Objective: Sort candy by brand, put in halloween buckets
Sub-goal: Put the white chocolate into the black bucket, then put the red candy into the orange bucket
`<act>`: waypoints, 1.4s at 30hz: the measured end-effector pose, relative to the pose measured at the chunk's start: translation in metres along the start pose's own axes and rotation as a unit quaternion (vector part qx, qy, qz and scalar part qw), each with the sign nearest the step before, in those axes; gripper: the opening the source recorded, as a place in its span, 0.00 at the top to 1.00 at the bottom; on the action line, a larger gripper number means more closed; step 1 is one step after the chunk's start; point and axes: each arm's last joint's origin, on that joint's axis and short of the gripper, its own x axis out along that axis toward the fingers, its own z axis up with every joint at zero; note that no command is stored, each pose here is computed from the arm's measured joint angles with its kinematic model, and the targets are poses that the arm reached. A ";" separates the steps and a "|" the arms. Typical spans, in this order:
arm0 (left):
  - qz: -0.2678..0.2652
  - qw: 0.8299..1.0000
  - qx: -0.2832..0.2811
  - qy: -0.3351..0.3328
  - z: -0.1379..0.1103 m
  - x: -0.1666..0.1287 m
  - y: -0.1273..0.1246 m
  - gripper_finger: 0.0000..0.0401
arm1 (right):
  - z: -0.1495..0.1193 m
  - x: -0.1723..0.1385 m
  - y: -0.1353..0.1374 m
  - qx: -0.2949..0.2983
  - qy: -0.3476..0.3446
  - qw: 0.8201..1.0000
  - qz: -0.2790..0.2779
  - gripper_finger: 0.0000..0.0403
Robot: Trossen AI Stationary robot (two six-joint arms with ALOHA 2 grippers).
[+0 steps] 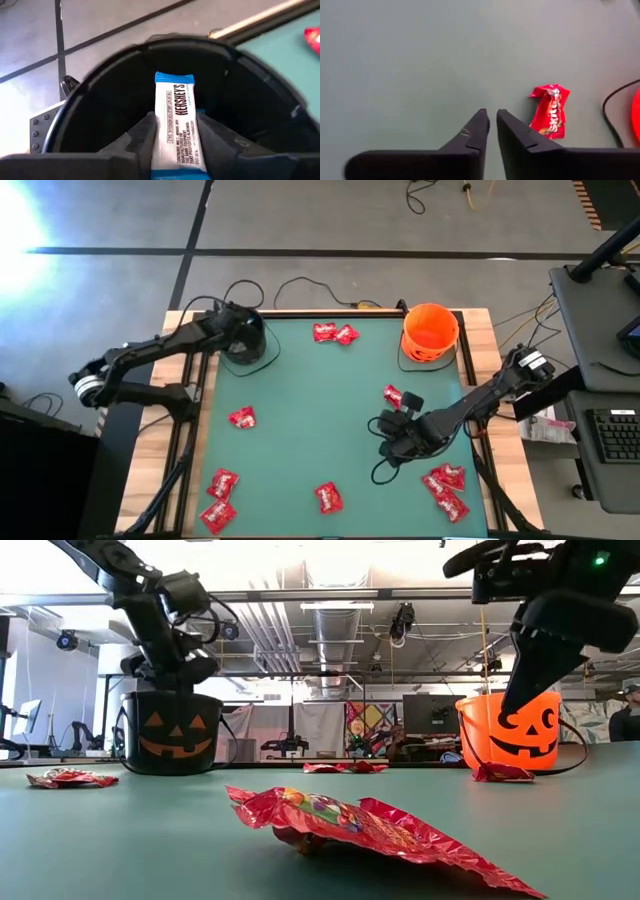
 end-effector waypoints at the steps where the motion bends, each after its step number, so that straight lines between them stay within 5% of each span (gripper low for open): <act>1: 0.001 1.000 0.006 0.005 -0.001 0.002 -0.001 0.68 | 0.000 0.001 -0.001 0.005 0.002 1.000 0.000 0.89; 6: 0.004 1.000 0.018 0.016 -0.003 0.003 -0.001 0.58 | 0.008 0.016 -0.017 0.090 -0.011 0.995 -0.051 0.74; 16: -0.033 0.998 0.021 0.045 -0.015 -0.028 0.009 0.43 | 0.016 0.063 -0.066 0.225 0.068 0.967 -0.096 0.56; 21: -0.188 0.981 0.037 0.006 -0.014 -0.064 -0.001 0.38 | 0.018 0.081 -0.073 0.232 0.078 0.969 -0.039 0.54; 25: -0.301 0.950 0.047 -0.069 -0.010 -0.102 -0.014 0.37 | 0.014 0.087 -0.081 0.251 0.095 0.962 -0.054 0.54; 28: -0.388 0.910 0.056 -0.134 -0.014 -0.127 -0.030 0.37 | 0.012 0.090 -0.084 0.263 0.098 0.958 -0.059 0.56; 33: -0.534 0.811 0.085 -0.222 -0.038 -0.161 -0.068 0.37 | 0.009 0.095 -0.080 0.260 0.118 0.957 -0.045 0.64; 37: -0.598 0.738 0.148 -0.275 -0.067 -0.178 -0.095 0.37 | 0.007 0.100 -0.078 0.239 0.133 0.961 -0.045 0.74; 39: -0.604 0.724 0.165 -0.290 -0.078 -0.181 -0.106 0.37 | 0.008 0.099 -0.078 0.223 0.135 0.965 -0.041 0.80; 42: -0.589 0.735 0.176 -0.286 -0.089 -0.179 -0.119 0.37 | 0.014 0.092 -0.079 0.203 0.142 0.968 -0.027 0.90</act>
